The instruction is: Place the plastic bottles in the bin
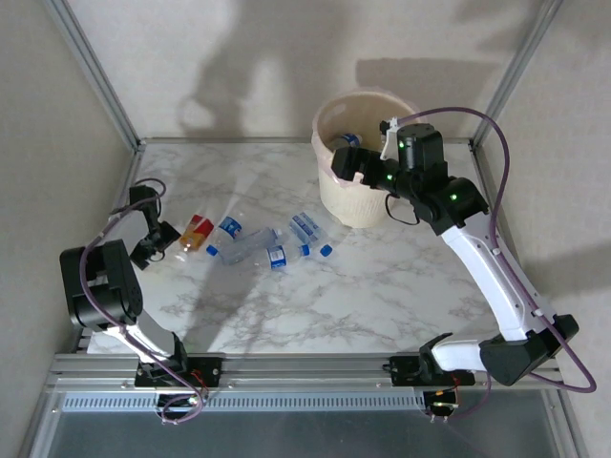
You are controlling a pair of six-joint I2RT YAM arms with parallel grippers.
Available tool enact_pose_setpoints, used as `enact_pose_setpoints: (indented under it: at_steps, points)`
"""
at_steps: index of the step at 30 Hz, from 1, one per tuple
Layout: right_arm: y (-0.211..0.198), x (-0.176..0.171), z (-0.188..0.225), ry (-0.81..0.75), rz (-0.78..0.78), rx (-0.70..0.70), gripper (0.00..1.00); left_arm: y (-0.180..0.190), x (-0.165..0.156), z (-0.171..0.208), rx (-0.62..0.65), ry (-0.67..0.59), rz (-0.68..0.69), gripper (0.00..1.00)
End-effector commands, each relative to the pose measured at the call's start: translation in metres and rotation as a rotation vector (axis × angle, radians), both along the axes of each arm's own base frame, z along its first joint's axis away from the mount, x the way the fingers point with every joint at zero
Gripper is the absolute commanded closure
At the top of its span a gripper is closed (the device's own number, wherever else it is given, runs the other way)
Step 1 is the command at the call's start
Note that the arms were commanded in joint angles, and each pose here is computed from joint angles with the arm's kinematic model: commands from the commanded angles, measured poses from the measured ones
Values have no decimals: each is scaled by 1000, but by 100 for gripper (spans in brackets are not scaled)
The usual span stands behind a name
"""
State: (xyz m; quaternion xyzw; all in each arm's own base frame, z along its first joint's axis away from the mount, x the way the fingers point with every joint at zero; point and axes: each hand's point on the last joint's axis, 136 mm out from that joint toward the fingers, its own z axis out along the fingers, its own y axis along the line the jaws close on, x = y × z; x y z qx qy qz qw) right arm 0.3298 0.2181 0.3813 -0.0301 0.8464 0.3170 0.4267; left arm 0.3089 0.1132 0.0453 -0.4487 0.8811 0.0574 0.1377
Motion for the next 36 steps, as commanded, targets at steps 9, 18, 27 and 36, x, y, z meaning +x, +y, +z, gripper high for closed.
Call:
enact_pose_setpoints:
  at_steps: [9, 18, 27, 36]
  points:
    - [15, 11, 4, -29, 46, -3, 3, -41, 10, 52, -68, -164, -99, 0]
    - [22, 17, 4, -12, 52, 23, 3, -57, 58, 59, 46, -106, -321, 0]
    - [20, 15, 7, 4, 31, 41, 4, -68, 82, 22, 38, -23, -394, 5]
    - [17, 12, 8, 14, 17, 48, 3, -71, 93, -5, 18, 30, -417, 4]
